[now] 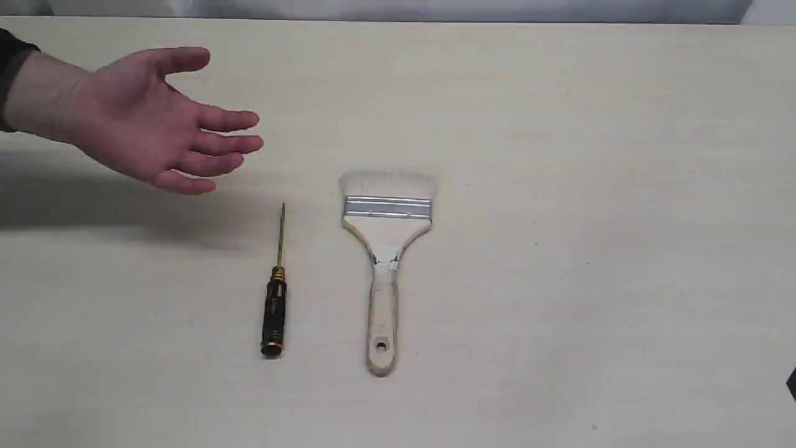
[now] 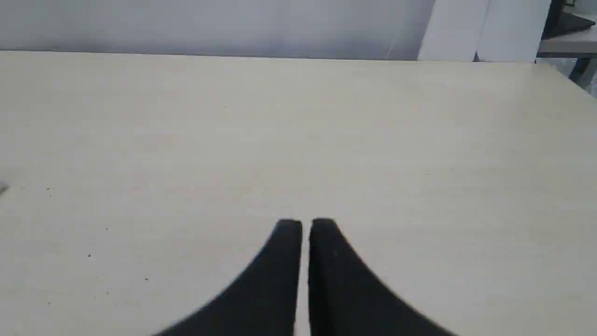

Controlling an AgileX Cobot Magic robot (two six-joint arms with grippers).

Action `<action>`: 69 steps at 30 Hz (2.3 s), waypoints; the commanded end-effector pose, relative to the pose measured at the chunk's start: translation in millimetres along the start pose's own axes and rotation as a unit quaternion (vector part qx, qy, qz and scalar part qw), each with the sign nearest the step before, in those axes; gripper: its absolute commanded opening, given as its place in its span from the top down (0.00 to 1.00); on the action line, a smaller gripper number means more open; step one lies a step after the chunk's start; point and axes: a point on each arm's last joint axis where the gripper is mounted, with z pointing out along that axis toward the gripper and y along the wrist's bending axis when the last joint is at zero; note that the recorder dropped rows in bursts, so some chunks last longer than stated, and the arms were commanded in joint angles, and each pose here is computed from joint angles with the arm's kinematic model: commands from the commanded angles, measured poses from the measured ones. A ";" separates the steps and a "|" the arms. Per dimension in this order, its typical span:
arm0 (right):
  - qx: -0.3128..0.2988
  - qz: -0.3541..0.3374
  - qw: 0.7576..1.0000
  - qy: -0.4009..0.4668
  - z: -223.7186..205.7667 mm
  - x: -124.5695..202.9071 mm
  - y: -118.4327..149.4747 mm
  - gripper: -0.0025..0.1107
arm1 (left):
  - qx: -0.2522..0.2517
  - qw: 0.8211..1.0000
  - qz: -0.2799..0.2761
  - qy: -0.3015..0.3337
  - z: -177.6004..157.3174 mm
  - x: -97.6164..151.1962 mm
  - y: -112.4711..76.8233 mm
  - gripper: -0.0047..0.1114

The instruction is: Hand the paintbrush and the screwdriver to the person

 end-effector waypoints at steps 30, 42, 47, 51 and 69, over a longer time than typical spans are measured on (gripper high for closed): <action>-0.005 0.004 0.977 -0.213 -8.4 -37.2 0.6 0.94 | 0.005 1.000 -0.003 -0.002 0.0 0.2 -0.6 0.96; -0.114 0.360 0.877 -0.299 -18.8 -54.5 -1.4 0.94 | 0.005 1.000 -0.003 -0.002 0.0 0.2 -0.6 0.96; -0.319 0.204 0.869 -0.318 -37.0 -61.5 38.6 0.94 | 0.005 1.000 -0.002 -0.002 0.0 0.2 -0.5 0.96; -0.468 0.011 0.815 -0.342 -69.1 -75.0 68.0 0.85 | 0.005 1.000 -0.001 -0.004 0.0 -0.1 -0.5 0.96; -0.164 -0.218 0.893 -0.357 -52.3 -242.8 35.8 0.59 | 0.005 1.000 -0.001 -0.004 0.0 -0.1 -0.5 0.96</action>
